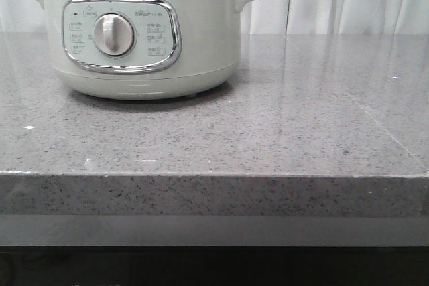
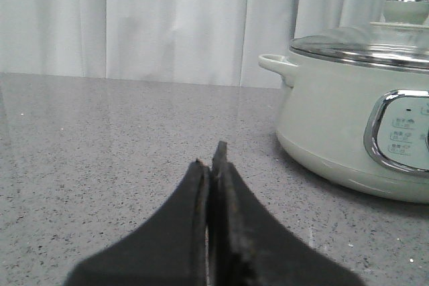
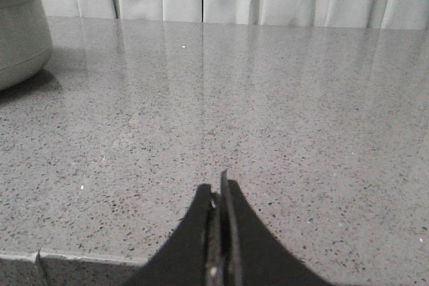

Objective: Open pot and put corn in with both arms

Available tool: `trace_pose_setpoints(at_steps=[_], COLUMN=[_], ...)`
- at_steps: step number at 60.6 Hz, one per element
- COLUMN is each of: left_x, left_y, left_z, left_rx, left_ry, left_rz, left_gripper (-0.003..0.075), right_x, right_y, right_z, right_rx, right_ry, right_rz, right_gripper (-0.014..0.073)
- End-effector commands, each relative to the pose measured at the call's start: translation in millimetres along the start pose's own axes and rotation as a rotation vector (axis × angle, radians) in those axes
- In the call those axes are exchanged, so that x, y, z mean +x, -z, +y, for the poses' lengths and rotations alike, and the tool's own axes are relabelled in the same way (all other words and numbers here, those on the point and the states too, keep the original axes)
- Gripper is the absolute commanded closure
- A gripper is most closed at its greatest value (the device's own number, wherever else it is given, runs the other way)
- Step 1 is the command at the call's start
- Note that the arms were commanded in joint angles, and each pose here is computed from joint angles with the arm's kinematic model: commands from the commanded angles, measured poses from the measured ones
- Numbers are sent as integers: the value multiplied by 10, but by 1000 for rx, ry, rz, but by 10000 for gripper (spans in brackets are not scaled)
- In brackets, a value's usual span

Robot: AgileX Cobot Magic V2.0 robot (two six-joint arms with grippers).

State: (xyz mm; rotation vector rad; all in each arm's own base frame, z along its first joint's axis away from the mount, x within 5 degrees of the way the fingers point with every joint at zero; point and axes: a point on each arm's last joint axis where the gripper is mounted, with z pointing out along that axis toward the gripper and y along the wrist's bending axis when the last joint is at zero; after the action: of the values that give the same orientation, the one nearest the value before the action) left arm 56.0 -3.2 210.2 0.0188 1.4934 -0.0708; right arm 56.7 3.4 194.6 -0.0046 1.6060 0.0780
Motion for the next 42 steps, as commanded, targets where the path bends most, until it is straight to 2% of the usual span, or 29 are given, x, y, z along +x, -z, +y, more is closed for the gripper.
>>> trace_pose_setpoints(at_steps=[1, 42], left_x=[-50, -50], left_y=[13, 13], left_z=[6, 6], left_rx=[-7, -7], left_ry=[9, 9], left_rz=[-87, -87], left_gripper=[741, 741], right_x=[-131, -132], right_y=[28, 28], right_z=[-4, -15], right_rx=[9, 28], right_ry=[9, 10], right_rz=[-120, -120], right_gripper=[662, 662])
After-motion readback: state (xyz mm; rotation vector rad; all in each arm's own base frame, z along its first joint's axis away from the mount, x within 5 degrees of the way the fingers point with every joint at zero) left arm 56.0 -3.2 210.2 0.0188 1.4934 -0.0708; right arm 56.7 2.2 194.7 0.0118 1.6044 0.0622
